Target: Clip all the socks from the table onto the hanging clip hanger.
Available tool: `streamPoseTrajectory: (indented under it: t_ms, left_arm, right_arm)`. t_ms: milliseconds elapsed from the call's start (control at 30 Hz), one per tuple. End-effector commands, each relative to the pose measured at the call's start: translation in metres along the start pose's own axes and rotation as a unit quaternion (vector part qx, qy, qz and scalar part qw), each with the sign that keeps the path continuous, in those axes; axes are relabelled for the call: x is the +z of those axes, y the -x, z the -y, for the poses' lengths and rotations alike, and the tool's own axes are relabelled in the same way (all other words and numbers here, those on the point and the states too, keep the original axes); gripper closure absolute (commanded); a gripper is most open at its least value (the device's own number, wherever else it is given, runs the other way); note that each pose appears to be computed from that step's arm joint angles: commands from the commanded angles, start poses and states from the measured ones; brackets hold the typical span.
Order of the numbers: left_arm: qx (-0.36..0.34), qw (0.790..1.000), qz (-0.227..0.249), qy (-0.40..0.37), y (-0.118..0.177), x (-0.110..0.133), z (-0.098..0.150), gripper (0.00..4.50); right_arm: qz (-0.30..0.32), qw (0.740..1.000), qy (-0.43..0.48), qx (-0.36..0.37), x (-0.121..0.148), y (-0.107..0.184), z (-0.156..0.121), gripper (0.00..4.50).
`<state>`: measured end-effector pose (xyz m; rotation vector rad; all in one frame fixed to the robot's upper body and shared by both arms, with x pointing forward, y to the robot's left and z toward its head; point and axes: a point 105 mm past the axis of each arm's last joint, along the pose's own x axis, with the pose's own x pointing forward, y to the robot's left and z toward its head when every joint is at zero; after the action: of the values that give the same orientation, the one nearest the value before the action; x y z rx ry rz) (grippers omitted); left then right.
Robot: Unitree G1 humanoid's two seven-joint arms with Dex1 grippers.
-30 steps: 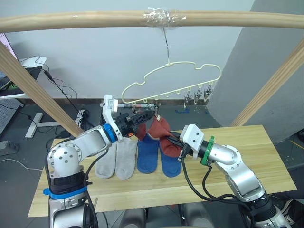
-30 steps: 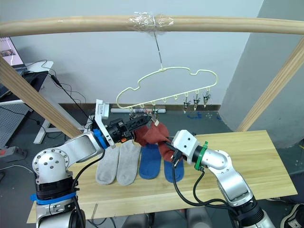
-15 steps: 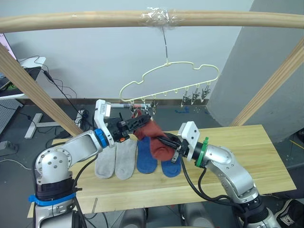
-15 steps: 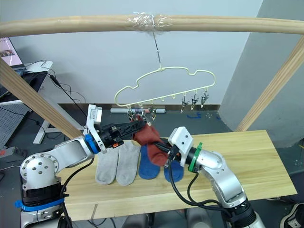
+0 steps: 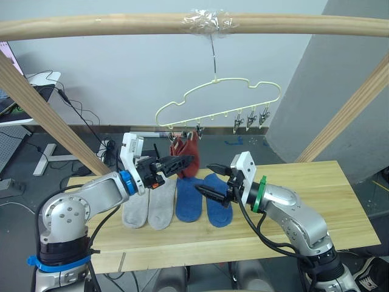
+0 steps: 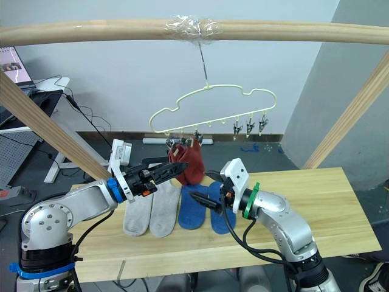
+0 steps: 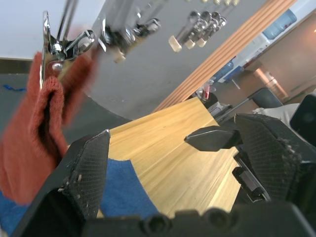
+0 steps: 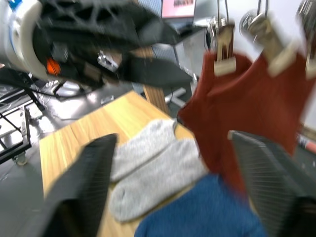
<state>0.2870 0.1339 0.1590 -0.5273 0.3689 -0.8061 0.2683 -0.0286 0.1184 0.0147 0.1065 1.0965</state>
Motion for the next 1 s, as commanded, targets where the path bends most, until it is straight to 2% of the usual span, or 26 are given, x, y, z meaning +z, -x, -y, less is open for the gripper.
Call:
streamPoseTrajectory:
  t_ms: [33, 133, 233, 300, 367, 400, 500, 633, 800, 1000]
  left_arm:
    - [-0.015, 0.999, -0.006, -0.037, 0.003, -0.001, 0.012, 0.00]
    - [0.008, 0.995, -0.017, -0.100, -0.001, -0.008, 0.010, 0.00]
    - [0.029, 0.987, 0.006, -0.160, -0.010, -0.003, 0.010, 0.00]
    - [0.051, 0.973, 0.025, -0.224, -0.019, 0.000, 0.010, 0.00]
    - [0.056, 0.964, 0.051, -0.256, -0.028, 0.003, 0.013, 0.00]
    - [0.054, 0.960, 0.074, -0.263, -0.032, 0.005, 0.017, 0.19]
    - [0.047, 0.950, 0.103, -0.292, -0.047, 0.000, 0.026, 0.84]
    - [0.079, 0.940, 0.140, -0.301, -0.057, 0.002, 0.021, 2.07]
    - [0.110, 0.926, 0.176, -0.316, -0.067, 0.005, 0.018, 2.07]
    - [0.133, 0.913, 0.197, -0.331, -0.075, 0.008, 0.010, 2.07]
  right_arm:
    - [0.010, 1.000, 0.008, -0.004, 0.005, 0.009, 0.000, 0.03]
    - [-0.001, 0.999, 0.029, -0.031, 0.003, 0.018, 0.008, 0.03]
    - [-0.002, 0.997, 0.056, -0.059, 0.007, 0.027, 0.017, 0.03]
    - [0.003, 0.995, 0.069, -0.077, 0.013, 0.034, 0.022, 0.03]
    - [0.006, 0.993, 0.076, -0.090, 0.018, 0.039, 0.025, 0.03]
    - [0.008, 0.992, 0.082, -0.099, 0.020, 0.043, 0.027, 0.01]
    - [0.013, 0.988, 0.097, -0.123, 0.028, 0.053, 0.033, 0.00]
    - [0.020, 0.985, 0.105, -0.136, 0.033, 0.057, 0.036, 0.00]
    - [0.038, 0.983, 0.112, -0.140, 0.043, 0.054, 0.037, 0.00]
    - [0.060, 0.984, 0.119, -0.116, 0.054, 0.052, 0.030, 0.00]
